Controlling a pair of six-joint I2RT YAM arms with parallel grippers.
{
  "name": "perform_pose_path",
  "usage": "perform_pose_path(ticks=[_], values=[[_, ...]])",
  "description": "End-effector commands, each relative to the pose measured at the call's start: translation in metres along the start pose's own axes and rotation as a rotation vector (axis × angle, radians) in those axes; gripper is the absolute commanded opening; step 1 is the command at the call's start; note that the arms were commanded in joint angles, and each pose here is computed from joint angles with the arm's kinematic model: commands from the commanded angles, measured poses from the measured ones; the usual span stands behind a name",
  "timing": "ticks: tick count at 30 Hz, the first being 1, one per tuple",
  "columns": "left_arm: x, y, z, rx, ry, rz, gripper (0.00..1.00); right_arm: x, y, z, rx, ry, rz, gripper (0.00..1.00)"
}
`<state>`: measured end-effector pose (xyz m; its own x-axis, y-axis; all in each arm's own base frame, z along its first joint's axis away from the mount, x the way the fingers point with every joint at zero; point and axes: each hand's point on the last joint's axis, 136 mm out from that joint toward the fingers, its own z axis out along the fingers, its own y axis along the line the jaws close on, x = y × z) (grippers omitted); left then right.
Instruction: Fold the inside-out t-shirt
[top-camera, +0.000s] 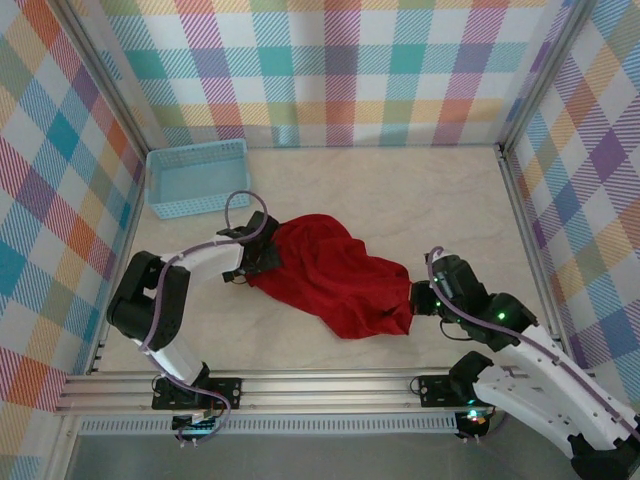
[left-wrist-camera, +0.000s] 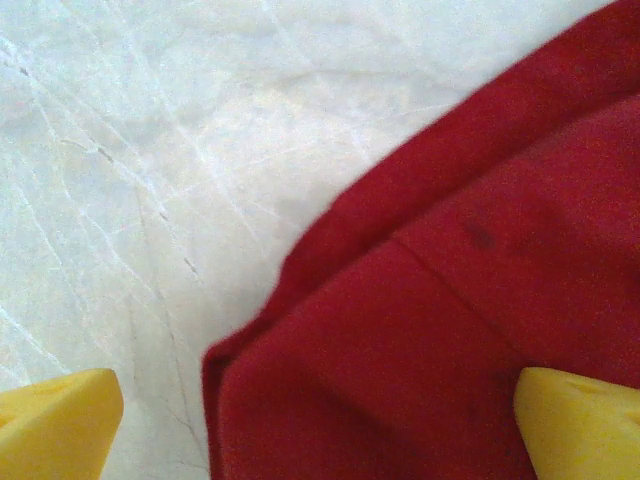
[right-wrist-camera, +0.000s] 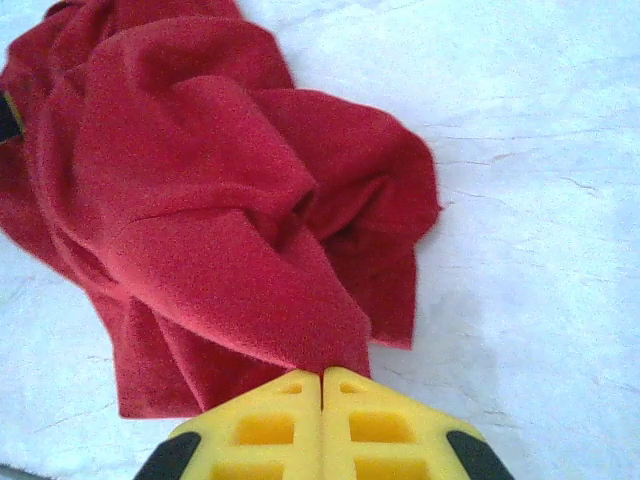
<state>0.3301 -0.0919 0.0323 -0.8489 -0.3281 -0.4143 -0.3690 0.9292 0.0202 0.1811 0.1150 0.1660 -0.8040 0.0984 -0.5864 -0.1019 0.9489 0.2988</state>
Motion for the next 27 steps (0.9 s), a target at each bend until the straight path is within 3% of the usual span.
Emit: perform_pose_path(ticks=[1, 4, 7, 12, 14, 20, 27], values=[[0.001, 0.015, 0.004, -0.061, 0.014, 0.017, 1.00, -0.009, -0.014, -0.015, 0.057, -0.046, 0.063, 0.00], [-0.002, 0.012, -0.012, -0.042, -0.020, 0.027, 1.00, -0.008, 0.008, -0.009, -0.061, -0.026, 0.011, 0.00], [-0.012, -0.012, -0.059, 0.023, -0.159, 0.117, 1.00, -0.001, 0.027, 0.009, -0.129, 0.055, -0.027, 0.00], [-0.007, -0.050, -0.137, 0.208, -0.357, 0.230, 1.00, -0.002, 0.024, 0.033, -0.060, 0.100, -0.019, 0.00], [0.008, -0.071, -0.157, 0.326, -0.375, 0.292, 0.99, -0.007, 0.016, 0.040, -0.016, 0.105, 0.012, 0.00], [0.081, -0.145, -0.192, 0.587, -0.378, 0.573, 0.92, -0.026, 0.023, 0.051, -0.092, 0.089, 0.078, 0.00], [0.145, -0.205, -0.198, 0.687, -0.338, 0.806, 0.89, -0.050, 0.037, 0.034, -0.161, 0.012, 0.071, 0.00]])
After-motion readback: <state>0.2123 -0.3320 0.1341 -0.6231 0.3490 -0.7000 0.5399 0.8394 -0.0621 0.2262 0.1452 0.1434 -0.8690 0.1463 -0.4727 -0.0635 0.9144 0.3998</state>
